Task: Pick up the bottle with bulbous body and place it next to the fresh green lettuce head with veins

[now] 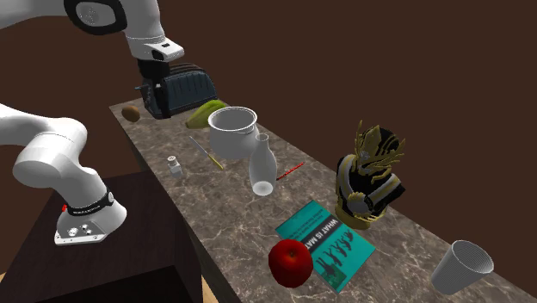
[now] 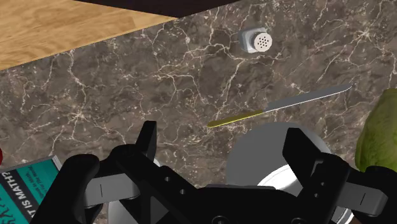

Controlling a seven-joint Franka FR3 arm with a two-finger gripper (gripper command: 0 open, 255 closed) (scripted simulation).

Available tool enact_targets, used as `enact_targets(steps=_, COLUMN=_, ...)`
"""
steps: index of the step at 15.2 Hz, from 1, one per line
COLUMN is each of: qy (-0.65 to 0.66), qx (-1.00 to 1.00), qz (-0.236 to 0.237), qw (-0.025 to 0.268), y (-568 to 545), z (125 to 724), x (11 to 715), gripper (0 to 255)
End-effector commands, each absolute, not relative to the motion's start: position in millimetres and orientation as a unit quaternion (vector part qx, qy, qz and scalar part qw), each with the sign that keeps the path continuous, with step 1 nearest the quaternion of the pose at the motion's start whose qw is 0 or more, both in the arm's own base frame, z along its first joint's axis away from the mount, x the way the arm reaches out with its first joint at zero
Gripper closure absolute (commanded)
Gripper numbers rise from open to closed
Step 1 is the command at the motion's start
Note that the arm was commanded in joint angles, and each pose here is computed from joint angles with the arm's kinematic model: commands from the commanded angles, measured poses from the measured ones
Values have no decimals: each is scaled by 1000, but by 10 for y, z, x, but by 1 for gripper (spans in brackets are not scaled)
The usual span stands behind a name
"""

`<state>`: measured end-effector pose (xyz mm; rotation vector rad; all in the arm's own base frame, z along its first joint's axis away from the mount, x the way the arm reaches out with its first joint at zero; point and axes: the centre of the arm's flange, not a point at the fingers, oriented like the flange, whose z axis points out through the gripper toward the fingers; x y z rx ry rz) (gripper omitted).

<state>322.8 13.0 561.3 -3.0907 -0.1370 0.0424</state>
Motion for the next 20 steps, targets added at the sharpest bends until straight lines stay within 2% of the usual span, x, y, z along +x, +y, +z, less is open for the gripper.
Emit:
enact_targets(steps=1, qy=-44, qx=-999, qz=14, qw=24, y=130, z=5613, x=3228, gripper=0)
enact_targets(steps=20, qy=-14, qx=-1000, qz=-20, qw=1, y=-409, z=4779, x=5405, gripper=0)
